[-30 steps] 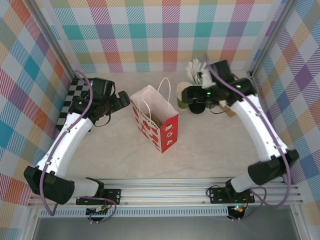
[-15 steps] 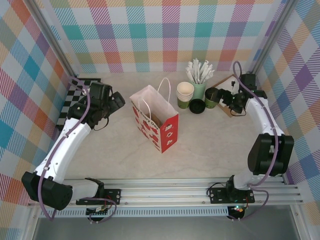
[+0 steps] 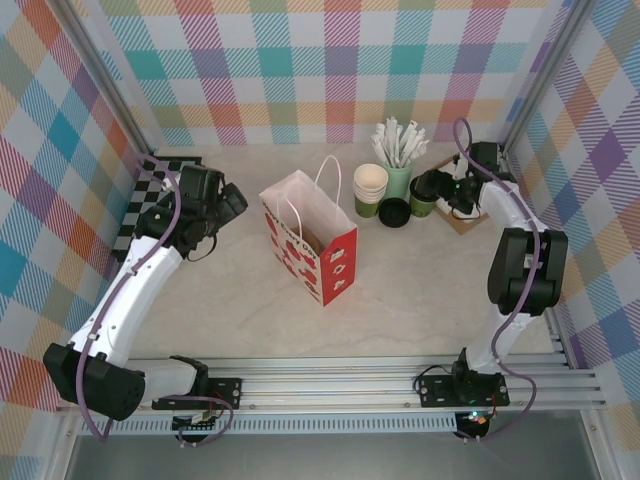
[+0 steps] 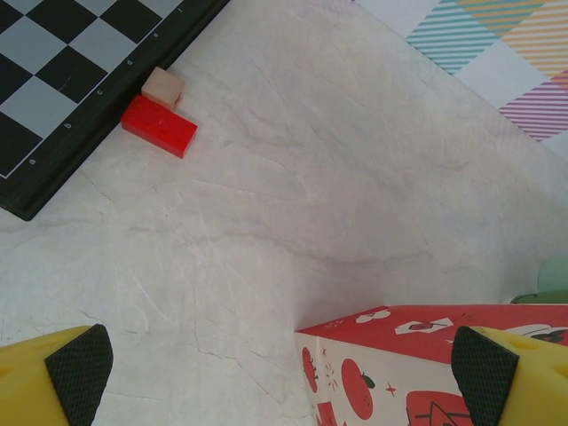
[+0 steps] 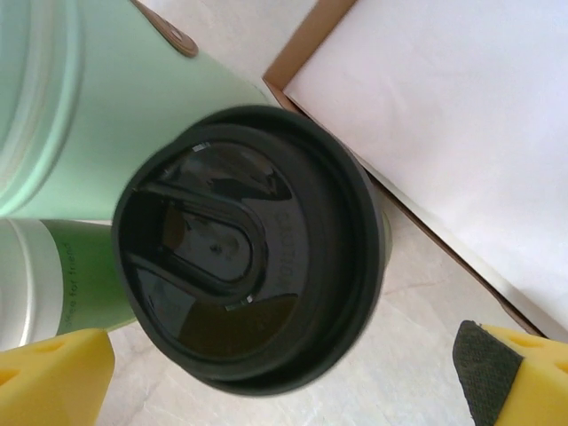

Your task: Pack the takeout coffee

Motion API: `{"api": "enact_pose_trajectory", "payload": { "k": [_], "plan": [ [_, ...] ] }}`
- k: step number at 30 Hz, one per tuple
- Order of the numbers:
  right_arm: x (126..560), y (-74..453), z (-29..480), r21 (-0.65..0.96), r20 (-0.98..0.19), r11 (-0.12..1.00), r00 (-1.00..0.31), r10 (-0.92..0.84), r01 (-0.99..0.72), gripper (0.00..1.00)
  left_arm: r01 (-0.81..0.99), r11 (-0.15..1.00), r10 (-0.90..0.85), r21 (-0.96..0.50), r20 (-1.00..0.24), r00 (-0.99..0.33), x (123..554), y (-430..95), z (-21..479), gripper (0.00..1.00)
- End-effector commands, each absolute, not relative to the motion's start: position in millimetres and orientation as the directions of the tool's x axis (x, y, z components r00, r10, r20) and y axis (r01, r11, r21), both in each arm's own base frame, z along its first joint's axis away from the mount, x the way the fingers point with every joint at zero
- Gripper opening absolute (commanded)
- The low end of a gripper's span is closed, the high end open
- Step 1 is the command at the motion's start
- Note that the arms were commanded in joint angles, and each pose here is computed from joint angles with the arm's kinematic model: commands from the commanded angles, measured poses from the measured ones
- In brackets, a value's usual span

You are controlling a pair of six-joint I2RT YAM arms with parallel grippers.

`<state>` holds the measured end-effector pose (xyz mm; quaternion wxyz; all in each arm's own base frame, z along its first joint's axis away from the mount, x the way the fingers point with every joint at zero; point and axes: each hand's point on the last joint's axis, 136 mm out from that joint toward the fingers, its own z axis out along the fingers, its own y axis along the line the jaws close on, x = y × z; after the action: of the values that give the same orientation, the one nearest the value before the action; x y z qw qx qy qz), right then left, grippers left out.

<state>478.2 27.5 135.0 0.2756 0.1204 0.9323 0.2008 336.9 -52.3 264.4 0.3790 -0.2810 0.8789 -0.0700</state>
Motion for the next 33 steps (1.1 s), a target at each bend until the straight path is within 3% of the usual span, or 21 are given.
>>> {"api": "enact_pose_trajectory", "payload": {
  "k": [1,31,33],
  "plan": [
    [496,33,152,0.472,-0.526,0.881,-0.792,0.311,0.032,1.0,-0.469,0.822,-0.555,-0.321,-0.632,-0.54,333,-43,261,1.0],
    [512,36,121,0.462,-0.452,0.883,-0.833,0.319,0.088,1.0,-0.471,0.832,-0.535,-0.294,-0.651,-0.538,327,-36,263,1.0],
    [511,36,121,0.462,-0.449,0.881,-0.832,0.326,0.096,0.96,-0.472,0.831,-0.535,-0.294,-0.652,-0.537,327,-36,263,1.0]
  ]
}}
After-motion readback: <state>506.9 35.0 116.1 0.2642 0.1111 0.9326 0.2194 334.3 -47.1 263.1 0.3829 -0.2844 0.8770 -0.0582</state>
